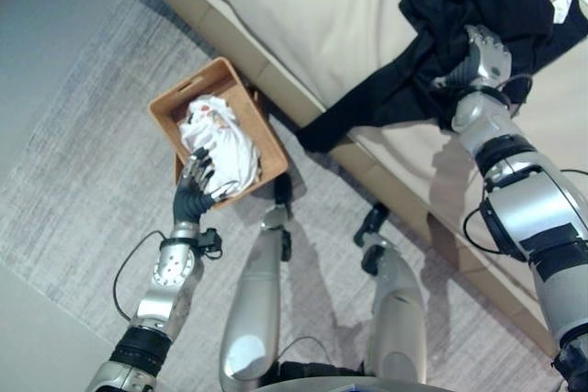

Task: Pick up clothes into the bucket

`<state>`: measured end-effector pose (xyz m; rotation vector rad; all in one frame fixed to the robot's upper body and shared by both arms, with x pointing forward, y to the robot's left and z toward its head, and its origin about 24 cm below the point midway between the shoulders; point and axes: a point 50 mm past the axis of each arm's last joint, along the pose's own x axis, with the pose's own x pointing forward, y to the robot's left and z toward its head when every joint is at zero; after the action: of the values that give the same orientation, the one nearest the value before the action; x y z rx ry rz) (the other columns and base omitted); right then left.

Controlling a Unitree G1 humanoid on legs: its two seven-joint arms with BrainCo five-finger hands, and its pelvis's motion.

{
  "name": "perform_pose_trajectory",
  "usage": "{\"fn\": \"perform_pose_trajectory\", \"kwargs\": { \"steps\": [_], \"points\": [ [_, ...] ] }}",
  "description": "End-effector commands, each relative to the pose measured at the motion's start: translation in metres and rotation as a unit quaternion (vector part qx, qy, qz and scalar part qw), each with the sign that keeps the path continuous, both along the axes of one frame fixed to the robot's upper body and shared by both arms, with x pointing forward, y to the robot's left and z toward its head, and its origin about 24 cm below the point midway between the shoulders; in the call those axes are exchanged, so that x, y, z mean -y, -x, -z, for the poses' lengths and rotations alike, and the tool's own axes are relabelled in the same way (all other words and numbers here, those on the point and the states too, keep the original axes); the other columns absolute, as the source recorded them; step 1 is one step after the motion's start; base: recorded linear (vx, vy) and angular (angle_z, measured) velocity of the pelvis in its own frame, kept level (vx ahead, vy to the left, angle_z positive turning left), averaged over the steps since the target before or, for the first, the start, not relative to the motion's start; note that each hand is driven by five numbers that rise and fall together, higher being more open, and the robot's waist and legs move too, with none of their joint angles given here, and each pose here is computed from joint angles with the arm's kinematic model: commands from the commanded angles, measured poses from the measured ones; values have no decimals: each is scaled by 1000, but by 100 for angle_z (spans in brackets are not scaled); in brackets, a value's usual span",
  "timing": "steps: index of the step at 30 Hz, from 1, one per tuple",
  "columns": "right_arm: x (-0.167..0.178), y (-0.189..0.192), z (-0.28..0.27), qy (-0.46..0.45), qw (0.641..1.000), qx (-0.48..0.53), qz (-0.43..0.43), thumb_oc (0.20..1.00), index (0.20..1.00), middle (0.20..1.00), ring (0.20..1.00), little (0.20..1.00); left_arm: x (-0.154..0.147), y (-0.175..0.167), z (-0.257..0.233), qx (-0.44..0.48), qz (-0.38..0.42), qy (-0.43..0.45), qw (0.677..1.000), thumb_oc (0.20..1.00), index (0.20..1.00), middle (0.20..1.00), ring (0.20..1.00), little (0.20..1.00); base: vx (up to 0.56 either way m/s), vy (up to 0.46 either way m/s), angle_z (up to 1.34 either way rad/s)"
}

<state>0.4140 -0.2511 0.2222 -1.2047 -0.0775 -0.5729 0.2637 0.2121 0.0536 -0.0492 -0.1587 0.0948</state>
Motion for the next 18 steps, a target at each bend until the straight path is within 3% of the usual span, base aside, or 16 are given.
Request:
{"fn": "perform_pose_trajectory", "kwargs": {
  "steps": [1,2,3,18],
  "points": [
    [32,10,-42,48,997,25,59,470,470,470,470,470,8,10,-17,46,32,0,998,1000,1000,1000,1000,1000,-9,16,4],
    [34,10,-41,52,997,18,62,307,307,307,307,307,9,11,-17,45,33,1,998,1000,1000,1000,1000,1000,0,0,0],
    [34,10,-41,52,997,19,62,200,200,200,200,200,9,11,-17,45,33,1,998,1000,1000,1000,1000,1000,0,0,0],
    [25,6,-19,-7,999,-4,35,200,200,200,200,200,11,10,-16,43,38,5,998,1000,1000,1000,1000,1000,0,0,0]
  ]
}}
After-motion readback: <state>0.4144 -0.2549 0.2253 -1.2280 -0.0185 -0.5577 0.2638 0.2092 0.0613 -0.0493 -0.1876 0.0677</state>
